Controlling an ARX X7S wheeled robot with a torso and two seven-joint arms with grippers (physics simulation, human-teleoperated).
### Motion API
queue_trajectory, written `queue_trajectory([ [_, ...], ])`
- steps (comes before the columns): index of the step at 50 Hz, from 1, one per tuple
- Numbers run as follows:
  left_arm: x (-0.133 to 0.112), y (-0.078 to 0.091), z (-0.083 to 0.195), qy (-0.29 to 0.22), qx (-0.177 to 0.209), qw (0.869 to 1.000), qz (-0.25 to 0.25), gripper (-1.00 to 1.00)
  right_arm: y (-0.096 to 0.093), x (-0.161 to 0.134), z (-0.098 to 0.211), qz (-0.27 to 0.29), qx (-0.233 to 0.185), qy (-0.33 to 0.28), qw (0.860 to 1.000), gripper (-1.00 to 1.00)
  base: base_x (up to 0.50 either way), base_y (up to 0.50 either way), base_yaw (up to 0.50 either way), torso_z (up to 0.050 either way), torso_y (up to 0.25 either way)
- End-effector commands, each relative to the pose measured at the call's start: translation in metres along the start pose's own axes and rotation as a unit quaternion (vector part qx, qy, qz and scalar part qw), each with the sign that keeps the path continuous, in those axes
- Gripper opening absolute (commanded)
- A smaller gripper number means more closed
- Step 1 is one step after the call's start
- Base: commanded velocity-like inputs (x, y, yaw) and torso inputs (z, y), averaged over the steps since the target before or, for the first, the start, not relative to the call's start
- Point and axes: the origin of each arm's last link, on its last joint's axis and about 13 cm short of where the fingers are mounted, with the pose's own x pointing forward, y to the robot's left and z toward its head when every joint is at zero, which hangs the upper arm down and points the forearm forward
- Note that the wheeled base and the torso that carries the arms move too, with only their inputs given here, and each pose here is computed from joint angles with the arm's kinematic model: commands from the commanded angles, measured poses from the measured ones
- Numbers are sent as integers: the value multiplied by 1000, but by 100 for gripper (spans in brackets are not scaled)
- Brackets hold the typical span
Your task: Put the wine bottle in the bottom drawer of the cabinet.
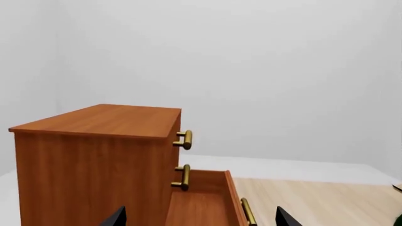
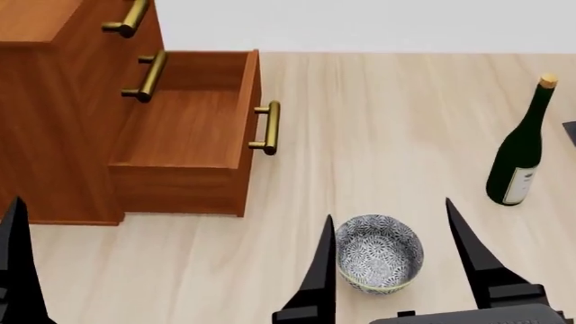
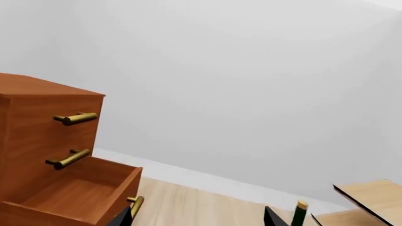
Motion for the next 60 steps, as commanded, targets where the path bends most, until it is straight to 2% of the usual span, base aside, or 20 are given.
queue_trajectory([
  [1, 0, 0, -3, 2, -2, 1000, 0, 100, -1, 0, -2, -2, 1, 3, 1000, 100, 188, 0, 0, 0, 0],
  [12, -1, -2, -4, 5, -6, 1000, -6, 100, -1, -4, -8, 3, 13, 11, 1000, 100, 182, 0, 0, 0, 0],
  [17, 0, -1, -4, 12, 6, 1000, -2, 100, -1, -3, -9, 5, 9, 10, 1000, 100, 182, 0, 0, 0, 0],
  [29, -1, 0, -1, 2, -2, 1000, 13, 100, 0, -2, -7, 3, 11, 9, 1000, 100, 183, 0, 0, 0, 0],
  [32, -1, -1, -2, 5, 7, 1000, 14, 100, 1, -1, -9, 5, 12, 12, 1000, 100, 182, 0, 0, 0, 0],
  [60, -2, 0, 1, 5, 2, 1000, 8, 100, 0, -1, -9, 6, 8, 11, 1000, 100, 215, 0, 0, 0, 1],
])
